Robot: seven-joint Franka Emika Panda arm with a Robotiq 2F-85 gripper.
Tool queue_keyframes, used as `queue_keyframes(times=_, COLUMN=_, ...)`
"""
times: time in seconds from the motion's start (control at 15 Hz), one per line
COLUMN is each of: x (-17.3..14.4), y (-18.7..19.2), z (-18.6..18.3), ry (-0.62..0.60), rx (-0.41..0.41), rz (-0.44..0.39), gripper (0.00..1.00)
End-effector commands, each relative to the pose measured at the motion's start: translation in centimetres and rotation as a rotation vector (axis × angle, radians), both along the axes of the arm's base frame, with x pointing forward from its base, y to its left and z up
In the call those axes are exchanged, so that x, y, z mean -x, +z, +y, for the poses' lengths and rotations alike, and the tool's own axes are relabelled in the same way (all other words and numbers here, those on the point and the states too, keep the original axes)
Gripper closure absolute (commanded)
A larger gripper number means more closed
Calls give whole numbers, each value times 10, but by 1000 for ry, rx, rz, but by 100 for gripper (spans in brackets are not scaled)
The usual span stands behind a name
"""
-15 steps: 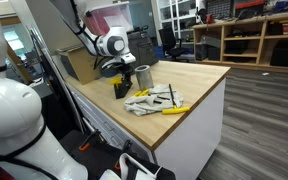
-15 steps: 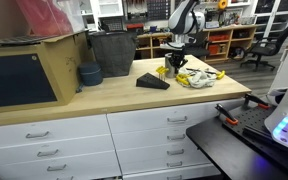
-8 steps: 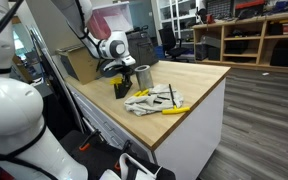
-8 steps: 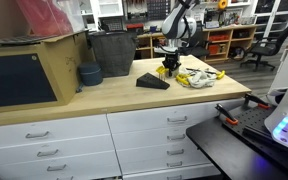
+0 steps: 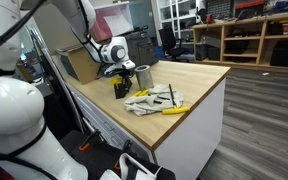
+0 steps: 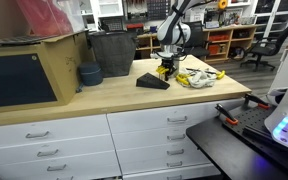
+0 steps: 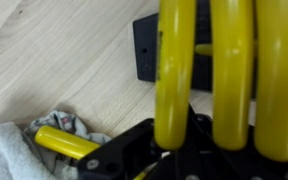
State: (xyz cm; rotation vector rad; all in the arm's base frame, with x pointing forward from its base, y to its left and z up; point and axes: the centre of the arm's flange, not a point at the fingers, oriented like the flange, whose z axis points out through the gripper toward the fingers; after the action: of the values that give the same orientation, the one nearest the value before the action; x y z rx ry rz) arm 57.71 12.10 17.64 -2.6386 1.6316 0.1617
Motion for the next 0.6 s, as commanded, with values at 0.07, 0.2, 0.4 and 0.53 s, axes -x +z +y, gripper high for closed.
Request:
queue_keyframes(times=0.07, x=5, y=-11, z=3, ry=68, rx=-22, rz=32, gripper=100)
queue_keyframes(times=0.2, x=11, y=-16, z=5, ry=115, rx=-58, rz=57, gripper=100)
queue_keyframes(times=0.4, x=17, y=-19, z=8, ry=173, rx=-107, rz=82, gripper=100)
queue_keyframes(times=0.53, x=17, y=-19, z=6, ry=195, rx=-129, rz=90, gripper=100)
